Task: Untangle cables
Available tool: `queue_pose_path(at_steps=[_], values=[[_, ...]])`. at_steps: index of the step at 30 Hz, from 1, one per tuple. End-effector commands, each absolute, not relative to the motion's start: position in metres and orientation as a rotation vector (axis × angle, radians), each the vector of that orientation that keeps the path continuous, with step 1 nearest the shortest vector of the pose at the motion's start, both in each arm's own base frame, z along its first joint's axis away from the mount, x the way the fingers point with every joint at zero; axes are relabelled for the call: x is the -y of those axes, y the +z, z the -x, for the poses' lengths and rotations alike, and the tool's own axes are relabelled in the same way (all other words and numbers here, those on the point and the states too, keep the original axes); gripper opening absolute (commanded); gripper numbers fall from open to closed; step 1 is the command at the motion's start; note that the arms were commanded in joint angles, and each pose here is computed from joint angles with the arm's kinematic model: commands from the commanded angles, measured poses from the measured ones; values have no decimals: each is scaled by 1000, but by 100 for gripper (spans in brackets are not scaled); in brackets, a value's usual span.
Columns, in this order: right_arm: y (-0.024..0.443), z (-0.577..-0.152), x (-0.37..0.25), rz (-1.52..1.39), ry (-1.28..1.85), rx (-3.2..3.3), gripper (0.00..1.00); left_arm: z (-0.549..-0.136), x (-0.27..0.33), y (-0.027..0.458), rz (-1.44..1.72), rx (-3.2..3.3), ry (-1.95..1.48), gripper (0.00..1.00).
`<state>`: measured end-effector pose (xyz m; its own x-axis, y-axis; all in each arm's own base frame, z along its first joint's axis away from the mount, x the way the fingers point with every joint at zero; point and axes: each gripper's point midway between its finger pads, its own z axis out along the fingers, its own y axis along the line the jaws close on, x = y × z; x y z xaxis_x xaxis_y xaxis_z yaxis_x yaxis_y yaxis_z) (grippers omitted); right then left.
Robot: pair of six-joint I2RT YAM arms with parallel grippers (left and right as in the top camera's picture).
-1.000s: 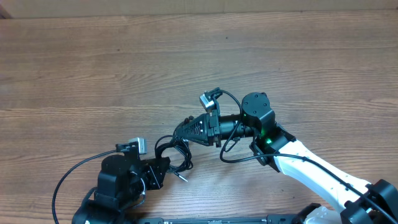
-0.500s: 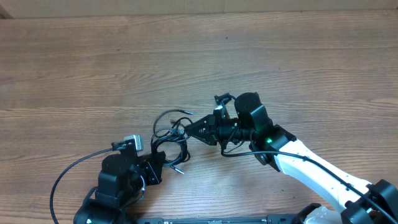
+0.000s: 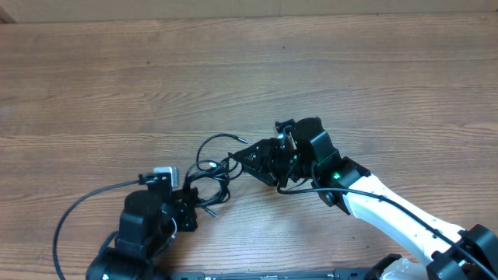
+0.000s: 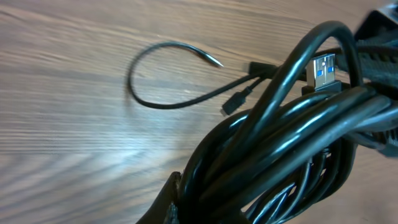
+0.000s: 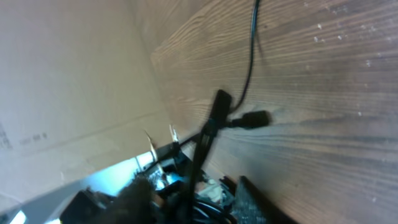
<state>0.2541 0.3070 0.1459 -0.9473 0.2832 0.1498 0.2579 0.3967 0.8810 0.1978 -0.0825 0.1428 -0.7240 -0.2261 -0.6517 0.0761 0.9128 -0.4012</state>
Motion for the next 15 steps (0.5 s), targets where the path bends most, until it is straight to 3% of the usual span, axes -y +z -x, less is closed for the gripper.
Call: queue_pose_path(at_steps=[1, 3, 4, 6, 15], values=[[153, -257, -309, -482, 1641, -2581, 57, -213, 65, 172, 89, -2270, -368, 4], [153, -257, -309, -482, 1641, -2582, 71, -217, 66, 177, 55, -2283, -344, 4], [153, -257, -309, -482, 1642, -2581, 86, -220, 67, 180, 31, -2295, -329, 4], [153, -257, -309, -482, 1642, -2581, 100, -225, 68, 180, -6, -2325, -304, 4], [156, -259, -311, -510, 1664, -2569, 100, -239, 72, 163, -48, -2536, -230, 4]])
